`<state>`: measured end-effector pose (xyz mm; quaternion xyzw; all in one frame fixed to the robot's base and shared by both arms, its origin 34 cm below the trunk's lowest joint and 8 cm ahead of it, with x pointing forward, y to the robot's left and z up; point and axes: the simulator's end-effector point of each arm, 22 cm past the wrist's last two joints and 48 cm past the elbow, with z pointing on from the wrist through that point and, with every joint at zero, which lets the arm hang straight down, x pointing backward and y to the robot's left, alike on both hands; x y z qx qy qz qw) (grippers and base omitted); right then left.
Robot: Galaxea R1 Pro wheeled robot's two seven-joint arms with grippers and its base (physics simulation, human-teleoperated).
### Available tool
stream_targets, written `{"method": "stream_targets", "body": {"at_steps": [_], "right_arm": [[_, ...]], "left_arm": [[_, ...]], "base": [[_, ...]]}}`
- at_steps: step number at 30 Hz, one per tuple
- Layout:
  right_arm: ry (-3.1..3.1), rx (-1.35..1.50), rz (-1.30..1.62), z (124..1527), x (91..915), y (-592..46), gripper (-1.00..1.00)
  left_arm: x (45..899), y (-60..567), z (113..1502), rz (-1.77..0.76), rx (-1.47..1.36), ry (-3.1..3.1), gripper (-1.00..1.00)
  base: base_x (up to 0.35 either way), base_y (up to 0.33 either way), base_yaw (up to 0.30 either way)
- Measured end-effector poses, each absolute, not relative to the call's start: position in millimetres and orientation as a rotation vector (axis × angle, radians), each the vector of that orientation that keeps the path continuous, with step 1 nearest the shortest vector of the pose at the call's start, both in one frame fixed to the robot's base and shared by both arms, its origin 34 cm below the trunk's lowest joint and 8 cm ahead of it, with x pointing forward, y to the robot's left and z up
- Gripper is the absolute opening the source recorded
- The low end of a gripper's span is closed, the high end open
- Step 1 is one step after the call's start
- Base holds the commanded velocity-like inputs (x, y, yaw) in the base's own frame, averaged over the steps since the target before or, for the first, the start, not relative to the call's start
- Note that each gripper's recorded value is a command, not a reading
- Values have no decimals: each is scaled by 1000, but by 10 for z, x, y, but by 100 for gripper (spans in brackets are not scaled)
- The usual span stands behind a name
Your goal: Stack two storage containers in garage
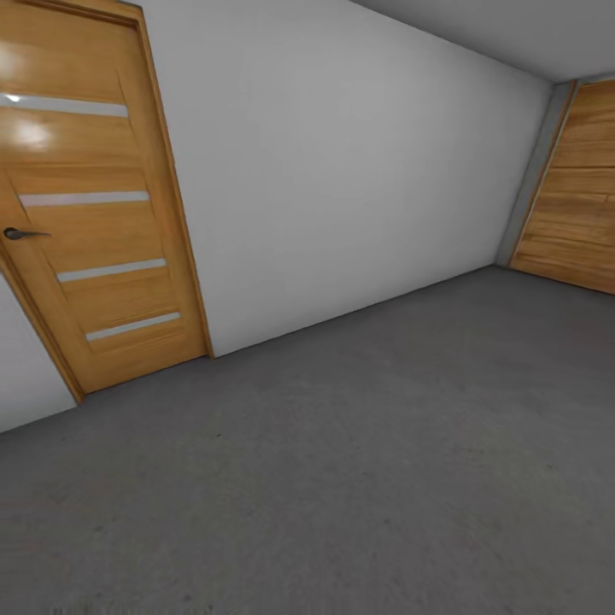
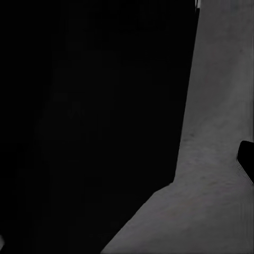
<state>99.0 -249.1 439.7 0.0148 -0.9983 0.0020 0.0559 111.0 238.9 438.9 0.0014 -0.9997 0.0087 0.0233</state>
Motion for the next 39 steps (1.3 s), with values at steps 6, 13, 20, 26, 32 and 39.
{"method": "stream_targets", "body": {"at_steps": [6, 13, 20, 26, 32, 39], "right_arm": [[-3023, 58, 5, 4399, 970, -2484, 100], [-3015, 63, 13, 4402, 941, -2477, 100], [-3007, 64, 14, 4406, 911, -2478, 100], [-3001, 64, 15, 4409, 886, -2481, 100], [-2994, 65, 15, 4413, 860, -2483, 100], [-2986, 66, 15, 4417, 831, -2484, 100]], "left_arm": [[1088, 2377, 4391, 29, 3, -3090, 100], [1059, 2384, 4393, 28, 4, -3083, 100], [1029, 2380, 4396, 29, 3, -3075, 100], [1004, 2374, 4398, 30, 3, -3068, 100], [978, 2373, 4401, 30, 4, -3062, 100], [949, 2369, 4404, 30, 5, -3054, 100]], "base": [[0, 0, 200], [0, 0, 201], [0, 0, 201], [0, 0, 201], [0, 0, 201], [0, 0, 201]]}}
